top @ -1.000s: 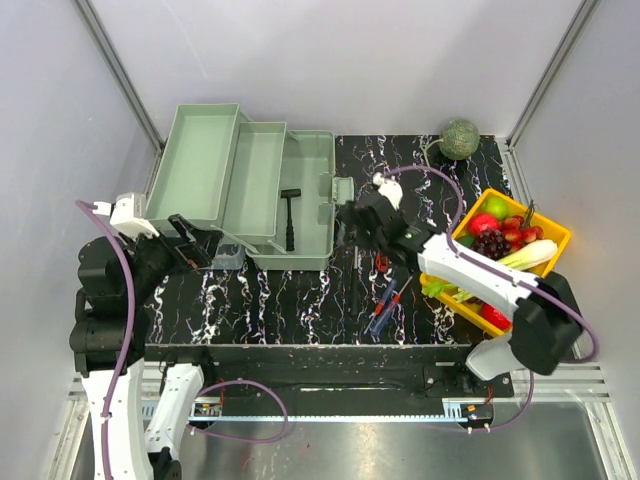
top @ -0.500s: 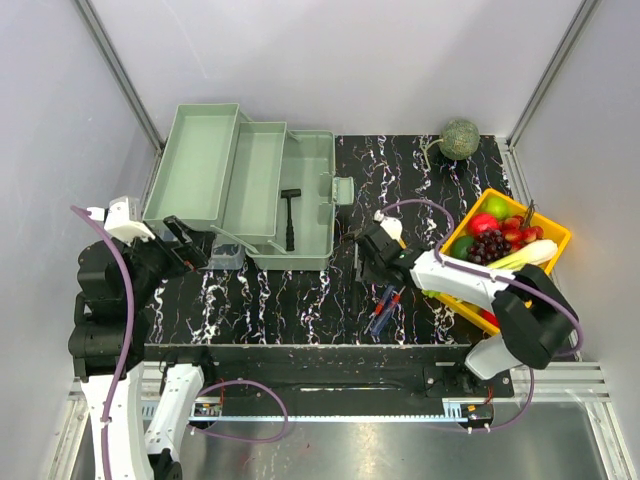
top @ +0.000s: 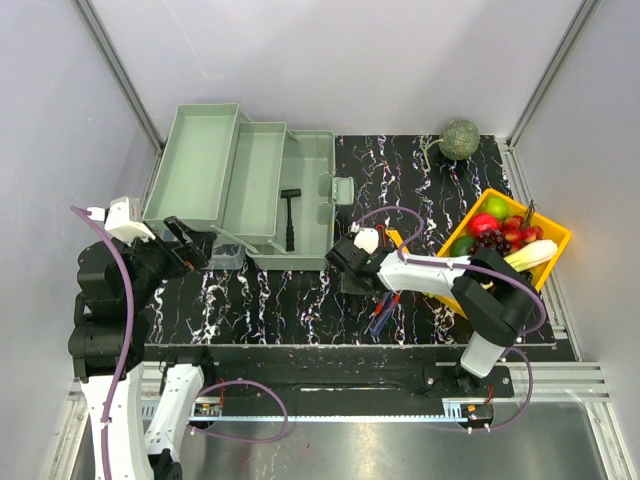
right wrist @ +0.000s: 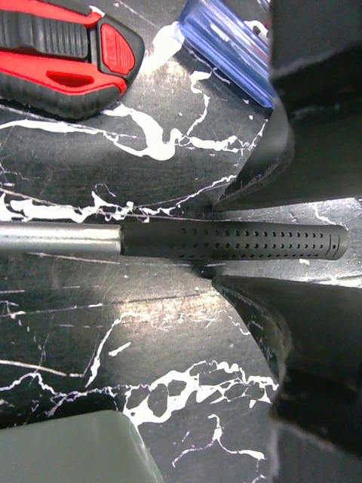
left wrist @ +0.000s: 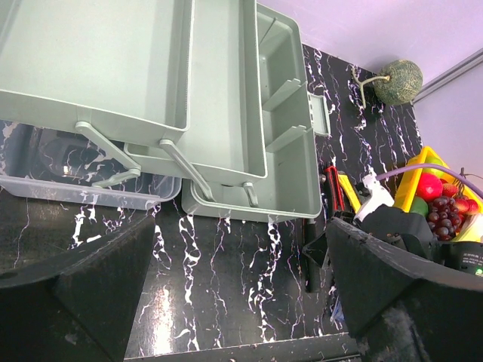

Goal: Pack the tool kit

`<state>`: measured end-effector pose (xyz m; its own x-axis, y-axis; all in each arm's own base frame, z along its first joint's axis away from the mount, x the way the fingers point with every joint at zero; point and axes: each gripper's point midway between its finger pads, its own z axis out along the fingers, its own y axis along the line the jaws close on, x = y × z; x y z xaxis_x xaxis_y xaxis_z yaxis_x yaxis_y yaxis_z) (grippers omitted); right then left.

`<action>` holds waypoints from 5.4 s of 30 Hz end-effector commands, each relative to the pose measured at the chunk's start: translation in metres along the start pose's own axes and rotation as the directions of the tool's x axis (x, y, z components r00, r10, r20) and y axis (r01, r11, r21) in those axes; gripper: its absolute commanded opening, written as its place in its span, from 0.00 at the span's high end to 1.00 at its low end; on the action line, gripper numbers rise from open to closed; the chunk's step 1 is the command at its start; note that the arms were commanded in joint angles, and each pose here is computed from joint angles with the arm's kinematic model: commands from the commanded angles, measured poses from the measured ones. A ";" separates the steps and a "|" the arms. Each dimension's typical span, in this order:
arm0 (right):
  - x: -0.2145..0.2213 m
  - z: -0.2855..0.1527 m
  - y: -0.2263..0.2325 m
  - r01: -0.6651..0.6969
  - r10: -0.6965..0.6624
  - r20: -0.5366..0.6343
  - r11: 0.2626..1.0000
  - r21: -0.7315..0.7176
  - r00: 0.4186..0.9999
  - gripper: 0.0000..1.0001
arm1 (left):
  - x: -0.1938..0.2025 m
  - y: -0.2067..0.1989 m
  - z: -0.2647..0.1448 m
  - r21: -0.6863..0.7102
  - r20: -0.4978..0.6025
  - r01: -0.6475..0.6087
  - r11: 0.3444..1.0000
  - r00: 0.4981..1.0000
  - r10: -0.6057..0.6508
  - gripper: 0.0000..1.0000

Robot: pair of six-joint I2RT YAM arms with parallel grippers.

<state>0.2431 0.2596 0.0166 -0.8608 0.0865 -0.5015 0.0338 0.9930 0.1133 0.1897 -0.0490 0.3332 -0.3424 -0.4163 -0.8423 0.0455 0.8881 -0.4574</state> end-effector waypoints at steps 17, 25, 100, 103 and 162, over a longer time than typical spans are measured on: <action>-0.006 -0.010 0.003 -0.016 0.016 0.052 1.000 0.007 0.999 1.00 | -0.001 -0.028 0.005 0.161 -0.014 0.024 0.987 1.000 -0.022 0.01; -0.023 -0.039 0.020 -0.043 0.073 0.144 0.978 -0.202 0.987 1.00 | 0.001 -0.033 0.006 0.188 -0.027 0.036 0.982 0.999 -0.031 0.01; -0.214 0.004 0.152 0.069 0.062 0.323 0.923 -0.379 0.944 1.00 | -0.008 -0.061 -0.017 0.304 -0.017 0.005 0.953 1.000 0.000 0.01; -0.214 0.018 0.151 0.060 0.056 0.309 0.934 -0.353 0.949 1.00 | -0.008 -0.061 -0.017 0.307 -0.021 0.006 0.952 1.000 0.001 0.01; -0.001 -0.068 -0.099 -0.321 0.321 0.019 0.942 0.099 0.947 0.44 | 0.018 -0.050 0.055 0.279 -0.163 0.099 0.955 0.985 -0.055 0.05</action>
<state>0.2182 0.1577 0.0872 -0.7671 0.3641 -0.5282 0.2887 0.9312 0.2226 0.1999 -0.1203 0.3236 -0.5379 -0.4011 -0.7415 0.3226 0.7147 -0.6206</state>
